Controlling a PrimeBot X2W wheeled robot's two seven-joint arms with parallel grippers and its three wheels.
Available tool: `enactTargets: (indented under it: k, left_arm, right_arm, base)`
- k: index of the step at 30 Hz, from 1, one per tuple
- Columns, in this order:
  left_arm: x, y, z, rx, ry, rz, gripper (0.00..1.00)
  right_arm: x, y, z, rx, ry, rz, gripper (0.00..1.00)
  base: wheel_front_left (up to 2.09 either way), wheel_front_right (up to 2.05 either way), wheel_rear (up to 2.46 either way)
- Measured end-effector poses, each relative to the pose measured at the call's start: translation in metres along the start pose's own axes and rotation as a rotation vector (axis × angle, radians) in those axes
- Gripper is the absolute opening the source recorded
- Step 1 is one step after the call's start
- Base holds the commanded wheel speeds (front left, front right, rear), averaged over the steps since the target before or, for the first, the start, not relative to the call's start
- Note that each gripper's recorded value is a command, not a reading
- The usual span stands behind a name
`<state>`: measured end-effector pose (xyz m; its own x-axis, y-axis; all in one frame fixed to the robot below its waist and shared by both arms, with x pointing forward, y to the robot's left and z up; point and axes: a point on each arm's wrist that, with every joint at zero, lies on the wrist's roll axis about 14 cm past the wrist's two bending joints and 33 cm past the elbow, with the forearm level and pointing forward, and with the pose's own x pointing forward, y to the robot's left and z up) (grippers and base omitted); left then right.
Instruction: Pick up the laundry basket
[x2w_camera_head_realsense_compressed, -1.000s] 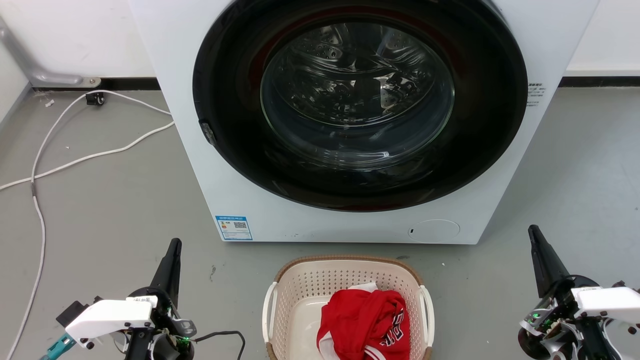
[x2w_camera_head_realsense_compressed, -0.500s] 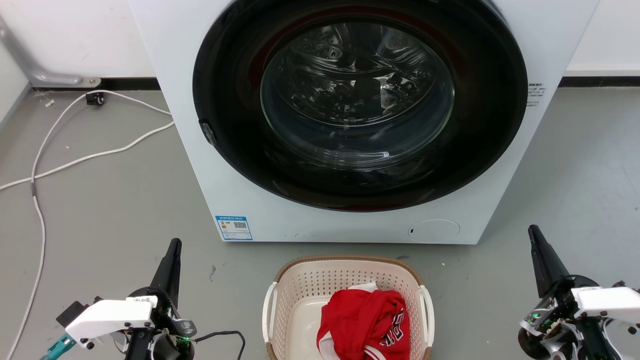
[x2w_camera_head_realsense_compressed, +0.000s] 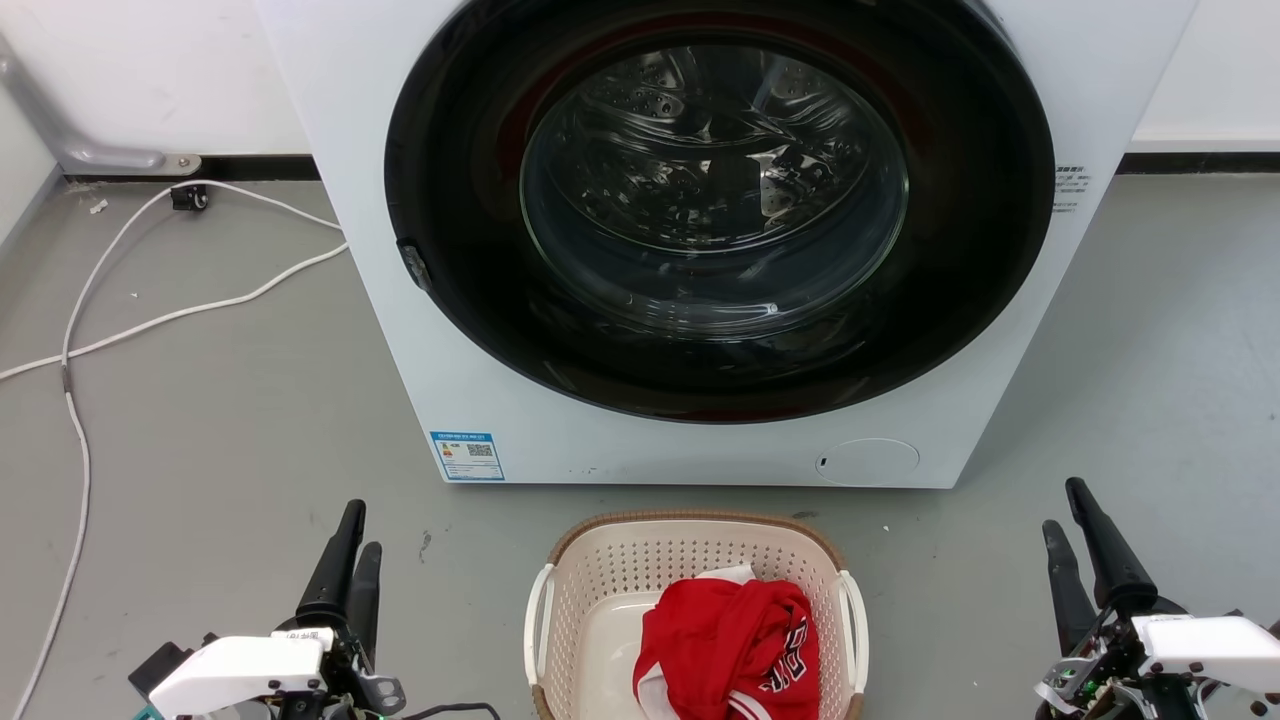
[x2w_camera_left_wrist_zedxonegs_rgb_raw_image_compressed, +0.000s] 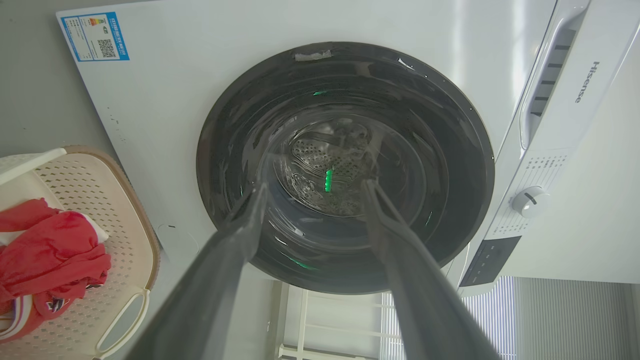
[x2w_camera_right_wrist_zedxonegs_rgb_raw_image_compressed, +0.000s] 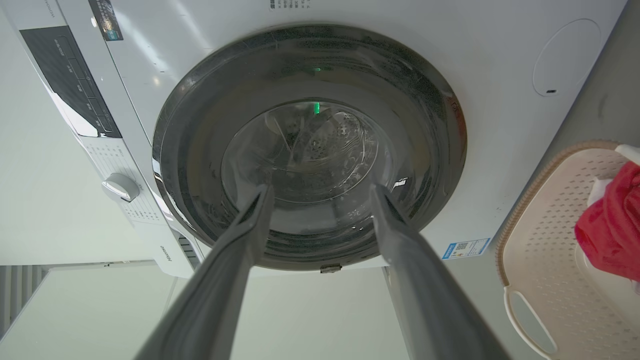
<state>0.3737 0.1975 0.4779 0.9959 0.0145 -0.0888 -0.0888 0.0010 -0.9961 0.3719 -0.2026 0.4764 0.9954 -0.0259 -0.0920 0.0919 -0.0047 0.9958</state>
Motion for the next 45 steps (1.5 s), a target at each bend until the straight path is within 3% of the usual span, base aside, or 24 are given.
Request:
enactTargets:
  k: [13, 24, 34, 45]
  left_arm:
    - [-0.003, -0.007, 0.008, 0.069, -0.054, -0.022, 1.00]
    - [-0.007, -0.010, 0.036, 0.178, -0.155, -0.020, 1.00]
    - [-0.007, -0.043, 0.049, 0.410, -0.222, -0.085, 1.00]
    - [-0.005, -0.085, 0.015, 0.707, -0.198, -0.193, 1.00]
  right_arm:
    - [-0.002, 0.007, 0.008, -0.073, -0.054, 0.021, 1.00]
    - [-0.001, 0.022, 0.022, -0.315, -0.111, 0.054, 1.00]
    - [0.000, 0.055, 0.020, -0.613, -0.141, 0.145, 1.00]
    - [-0.001, 0.086, 0.010, -0.870, -0.173, 0.242, 1.00]
  base:
    - [0.00, 0.00, 0.00]
    - [0.00, 0.00, 0.00]
    - [0.00, 0.00, 0.00]
    - [0.00, 0.00, 0.00]
